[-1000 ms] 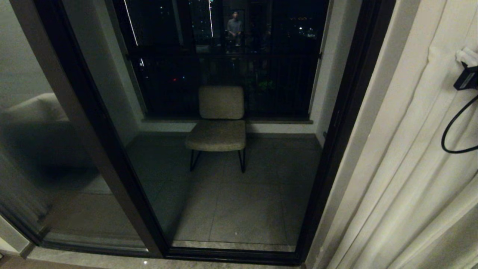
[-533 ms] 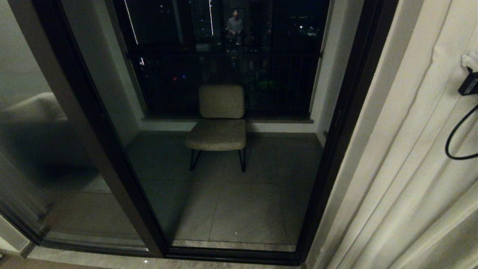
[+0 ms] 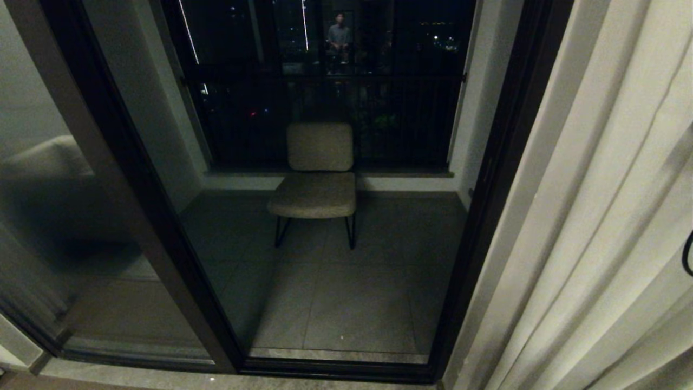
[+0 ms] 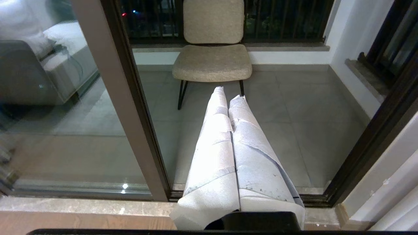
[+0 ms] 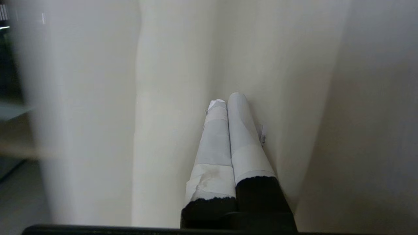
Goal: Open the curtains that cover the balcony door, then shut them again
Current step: Pull the inner curtains open on both sides
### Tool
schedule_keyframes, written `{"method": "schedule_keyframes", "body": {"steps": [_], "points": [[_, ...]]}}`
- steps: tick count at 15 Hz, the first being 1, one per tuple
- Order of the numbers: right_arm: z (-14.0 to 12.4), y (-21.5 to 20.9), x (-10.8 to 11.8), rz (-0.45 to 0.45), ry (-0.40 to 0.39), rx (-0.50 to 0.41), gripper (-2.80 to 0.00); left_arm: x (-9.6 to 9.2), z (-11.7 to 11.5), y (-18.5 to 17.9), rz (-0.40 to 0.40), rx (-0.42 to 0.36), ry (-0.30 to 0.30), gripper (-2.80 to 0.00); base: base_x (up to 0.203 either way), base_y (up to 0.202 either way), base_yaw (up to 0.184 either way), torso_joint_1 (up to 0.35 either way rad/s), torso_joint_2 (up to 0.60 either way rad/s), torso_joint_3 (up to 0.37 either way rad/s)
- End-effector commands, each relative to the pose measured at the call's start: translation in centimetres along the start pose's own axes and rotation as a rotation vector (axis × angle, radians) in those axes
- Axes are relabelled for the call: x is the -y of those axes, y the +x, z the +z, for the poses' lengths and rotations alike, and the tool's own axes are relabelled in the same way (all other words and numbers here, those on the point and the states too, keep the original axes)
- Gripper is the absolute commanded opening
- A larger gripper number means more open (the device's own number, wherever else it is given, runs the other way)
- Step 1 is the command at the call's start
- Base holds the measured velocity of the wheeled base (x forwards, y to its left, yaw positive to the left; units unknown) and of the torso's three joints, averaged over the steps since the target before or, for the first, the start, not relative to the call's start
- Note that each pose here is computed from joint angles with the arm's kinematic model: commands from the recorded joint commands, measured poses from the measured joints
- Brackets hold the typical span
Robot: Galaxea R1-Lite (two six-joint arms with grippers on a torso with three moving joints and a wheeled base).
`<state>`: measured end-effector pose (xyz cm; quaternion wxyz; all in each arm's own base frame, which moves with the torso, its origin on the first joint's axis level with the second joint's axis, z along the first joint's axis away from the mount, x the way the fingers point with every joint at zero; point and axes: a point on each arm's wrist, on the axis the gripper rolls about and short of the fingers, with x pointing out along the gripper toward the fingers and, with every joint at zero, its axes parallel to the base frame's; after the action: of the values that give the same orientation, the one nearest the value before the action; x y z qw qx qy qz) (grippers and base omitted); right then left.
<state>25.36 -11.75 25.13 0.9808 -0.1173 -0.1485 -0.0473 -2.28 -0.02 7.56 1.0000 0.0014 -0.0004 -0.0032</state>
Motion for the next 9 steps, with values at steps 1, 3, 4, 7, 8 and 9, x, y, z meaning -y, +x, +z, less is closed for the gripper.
{"method": "schedule_keyframes", "body": {"steps": [1,3,4,7,8,9], "points": [[2.0,-3.3,-1.3,0.035,-0.012,0.029,-2.8,0.0,0.0,0.0,0.0,0.001,0.0,-2.8,0.0,0.0,0.0,0.0,0.0,0.0],[2.2,-5.4,-2.2,0.069,-0.005,0.018,-2.8,0.0,0.0,0.0,0.0,0.001,0.0,-2.8,0.0,0.0,0.0,0.0,0.0,0.0],[2.2,-6.5,-2.7,0.088,0.0,0.01,-2.8,0.0,0.0,0.0,0.0,0.001,0.0,-2.8,0.0,0.0,0.0,0.0,0.0,0.0],[2.0,-10.2,-4.5,0.146,0.019,-0.016,-2.8,0.0,0.0,0.0,0.0,0.001,0.0,-2.8,0.0,0.0,0.0,0.0,0.0,0.0],[1.8,-11.3,-5.3,0.165,0.027,-0.023,-2.8,0.0,0.0,0.0,0.0,0.001,0.0,-2.8,0.0,0.0,0.0,0.0,0.0,0.0],[1.8,-12.4,-5.9,0.184,0.034,-0.025,-2.8,0.0,0.0,0.0,0.0,0.001,0.0,-2.8,0.0,0.0,0.0,0.0,0.0,0.0]]}}
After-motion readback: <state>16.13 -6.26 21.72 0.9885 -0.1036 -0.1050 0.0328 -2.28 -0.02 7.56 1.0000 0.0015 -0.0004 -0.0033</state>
